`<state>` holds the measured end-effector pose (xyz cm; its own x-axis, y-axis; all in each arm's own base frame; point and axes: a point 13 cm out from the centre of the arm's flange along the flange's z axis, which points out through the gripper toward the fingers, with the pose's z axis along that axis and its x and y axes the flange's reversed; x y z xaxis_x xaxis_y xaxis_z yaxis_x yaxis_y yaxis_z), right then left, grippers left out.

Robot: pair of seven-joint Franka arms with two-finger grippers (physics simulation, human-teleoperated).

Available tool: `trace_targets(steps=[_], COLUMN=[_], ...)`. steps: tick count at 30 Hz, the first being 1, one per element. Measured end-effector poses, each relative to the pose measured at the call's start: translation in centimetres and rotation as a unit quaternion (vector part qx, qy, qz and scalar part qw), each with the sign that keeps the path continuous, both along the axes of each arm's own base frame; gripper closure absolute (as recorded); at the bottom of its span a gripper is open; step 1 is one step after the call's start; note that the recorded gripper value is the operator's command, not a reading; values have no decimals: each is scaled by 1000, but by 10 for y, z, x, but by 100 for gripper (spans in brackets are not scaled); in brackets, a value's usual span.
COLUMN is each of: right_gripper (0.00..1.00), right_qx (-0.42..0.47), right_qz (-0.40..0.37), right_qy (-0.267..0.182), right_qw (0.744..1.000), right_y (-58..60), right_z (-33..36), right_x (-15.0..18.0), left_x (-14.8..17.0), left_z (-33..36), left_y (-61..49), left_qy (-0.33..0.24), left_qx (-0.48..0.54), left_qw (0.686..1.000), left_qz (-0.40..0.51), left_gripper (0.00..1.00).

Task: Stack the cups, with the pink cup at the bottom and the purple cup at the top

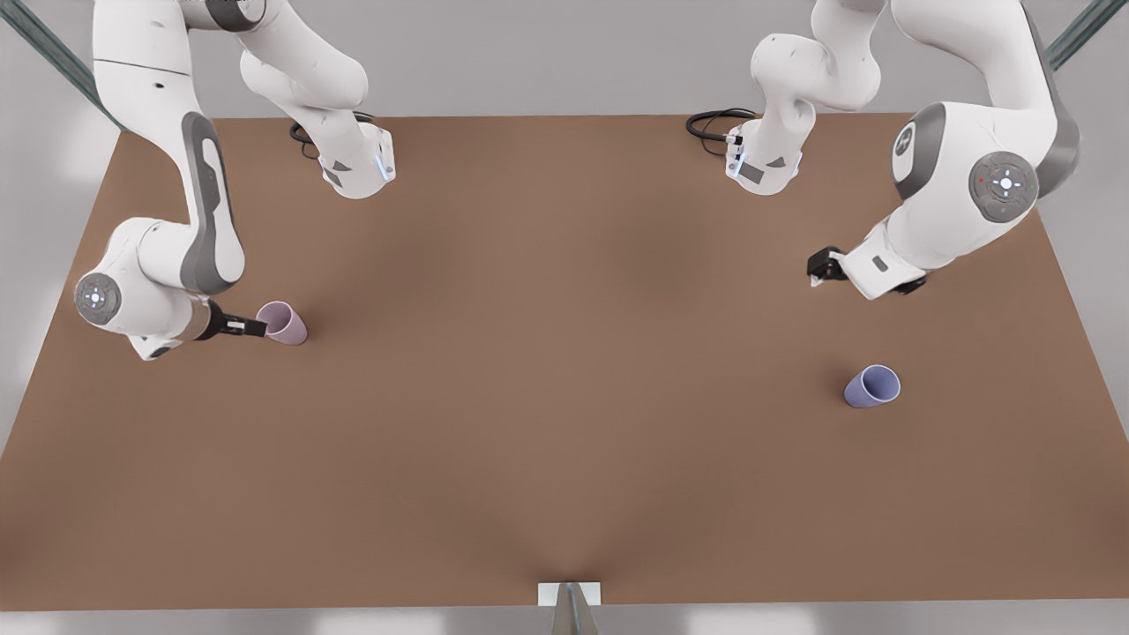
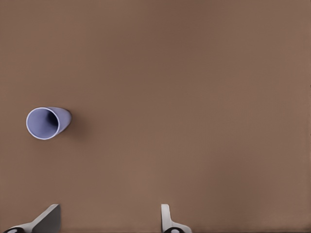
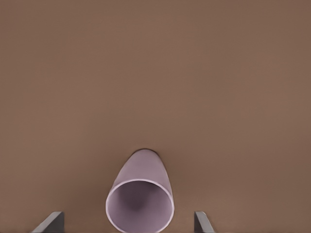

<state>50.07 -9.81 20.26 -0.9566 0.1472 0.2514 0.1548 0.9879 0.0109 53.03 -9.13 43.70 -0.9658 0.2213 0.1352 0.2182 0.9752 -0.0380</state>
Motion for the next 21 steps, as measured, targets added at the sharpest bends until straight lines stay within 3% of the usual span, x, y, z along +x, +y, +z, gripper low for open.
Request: trace_targets(steps=[12, 19, 21], right_gripper=[0, 0, 7], right_qx=[30, 42, 42], right_qz=[-4, 9, 5], right_qy=[21, 43, 37], right_qw=[999, 998, 998], right_y=[-16, -15, -23], right_z=[-45, -96, -100], right_x=[-50, -59, -59], left_x=[-2, 1, 1], left_z=[-4, -5, -5], left_y=[19, 53, 57], left_qy=[12, 14, 14], left_qx=[6, 7, 7], left_qw=[1000, 999, 999], left_qz=[12, 43, 46], left_gripper=[0, 0, 0])
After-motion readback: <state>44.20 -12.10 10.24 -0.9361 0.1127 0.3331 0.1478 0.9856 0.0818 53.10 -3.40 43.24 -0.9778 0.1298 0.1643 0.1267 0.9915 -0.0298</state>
